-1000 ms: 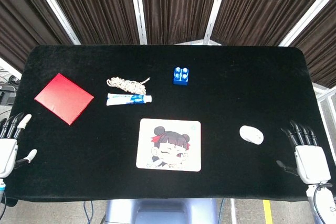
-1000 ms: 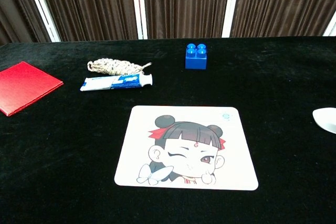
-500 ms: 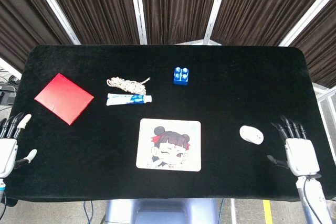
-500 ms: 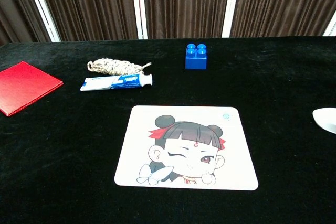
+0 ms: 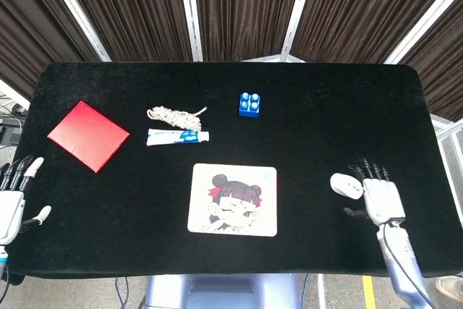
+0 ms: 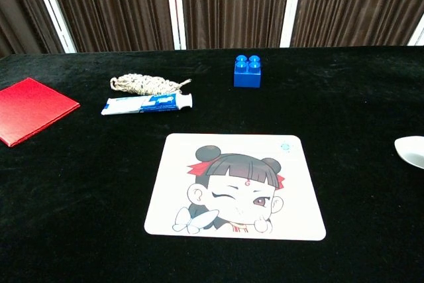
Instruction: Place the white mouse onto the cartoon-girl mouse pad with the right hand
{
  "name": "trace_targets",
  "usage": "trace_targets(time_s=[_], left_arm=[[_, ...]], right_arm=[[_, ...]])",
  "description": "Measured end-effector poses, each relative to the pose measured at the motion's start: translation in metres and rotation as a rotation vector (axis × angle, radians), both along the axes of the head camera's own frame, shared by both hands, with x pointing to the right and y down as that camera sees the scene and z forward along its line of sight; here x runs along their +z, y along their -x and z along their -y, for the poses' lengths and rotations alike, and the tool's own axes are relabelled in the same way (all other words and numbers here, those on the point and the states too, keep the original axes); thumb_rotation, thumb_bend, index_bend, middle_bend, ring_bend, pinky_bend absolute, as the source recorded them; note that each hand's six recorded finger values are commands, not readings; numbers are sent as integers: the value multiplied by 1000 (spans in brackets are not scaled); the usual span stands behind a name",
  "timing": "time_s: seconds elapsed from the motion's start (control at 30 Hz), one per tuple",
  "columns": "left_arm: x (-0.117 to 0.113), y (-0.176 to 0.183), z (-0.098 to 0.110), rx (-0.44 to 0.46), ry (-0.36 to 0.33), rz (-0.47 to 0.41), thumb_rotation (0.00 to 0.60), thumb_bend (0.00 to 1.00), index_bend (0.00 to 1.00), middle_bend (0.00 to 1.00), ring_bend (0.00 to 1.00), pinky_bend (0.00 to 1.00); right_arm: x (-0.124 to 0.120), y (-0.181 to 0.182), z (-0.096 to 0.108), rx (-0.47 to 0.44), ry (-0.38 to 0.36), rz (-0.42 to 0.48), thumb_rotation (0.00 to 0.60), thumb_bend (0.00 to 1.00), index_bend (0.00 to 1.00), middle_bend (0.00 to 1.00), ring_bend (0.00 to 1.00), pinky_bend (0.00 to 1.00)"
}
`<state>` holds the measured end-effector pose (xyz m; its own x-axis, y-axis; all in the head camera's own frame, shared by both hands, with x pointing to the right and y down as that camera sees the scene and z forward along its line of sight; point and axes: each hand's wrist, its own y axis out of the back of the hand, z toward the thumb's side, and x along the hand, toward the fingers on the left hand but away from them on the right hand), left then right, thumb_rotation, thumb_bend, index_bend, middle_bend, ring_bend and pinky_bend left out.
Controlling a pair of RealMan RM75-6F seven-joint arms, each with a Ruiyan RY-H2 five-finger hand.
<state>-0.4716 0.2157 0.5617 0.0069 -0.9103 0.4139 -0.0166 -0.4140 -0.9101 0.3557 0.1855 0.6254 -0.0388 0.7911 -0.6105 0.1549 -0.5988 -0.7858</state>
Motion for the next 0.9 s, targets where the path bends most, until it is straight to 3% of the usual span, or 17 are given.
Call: trace_targets(time_s=[0.27, 0.5, 0.9], left_arm=[[1, 0, 1, -1, 6, 4, 600, 259, 0, 0, 0, 0], [3, -1, 3, 3, 14, 13, 600, 257, 0, 0, 0, 0], [6, -2, 5, 4, 24, 18, 600, 258, 0, 0, 0, 0]], right_arm=[[31, 14, 7, 60, 63, -6, 600, 66, 147, 6, 0, 0], [54, 8, 13, 112, 86, -51, 600, 75, 211, 16, 0, 0], [81, 3, 8, 156, 127, -93, 600, 79, 231, 24, 0, 0]])
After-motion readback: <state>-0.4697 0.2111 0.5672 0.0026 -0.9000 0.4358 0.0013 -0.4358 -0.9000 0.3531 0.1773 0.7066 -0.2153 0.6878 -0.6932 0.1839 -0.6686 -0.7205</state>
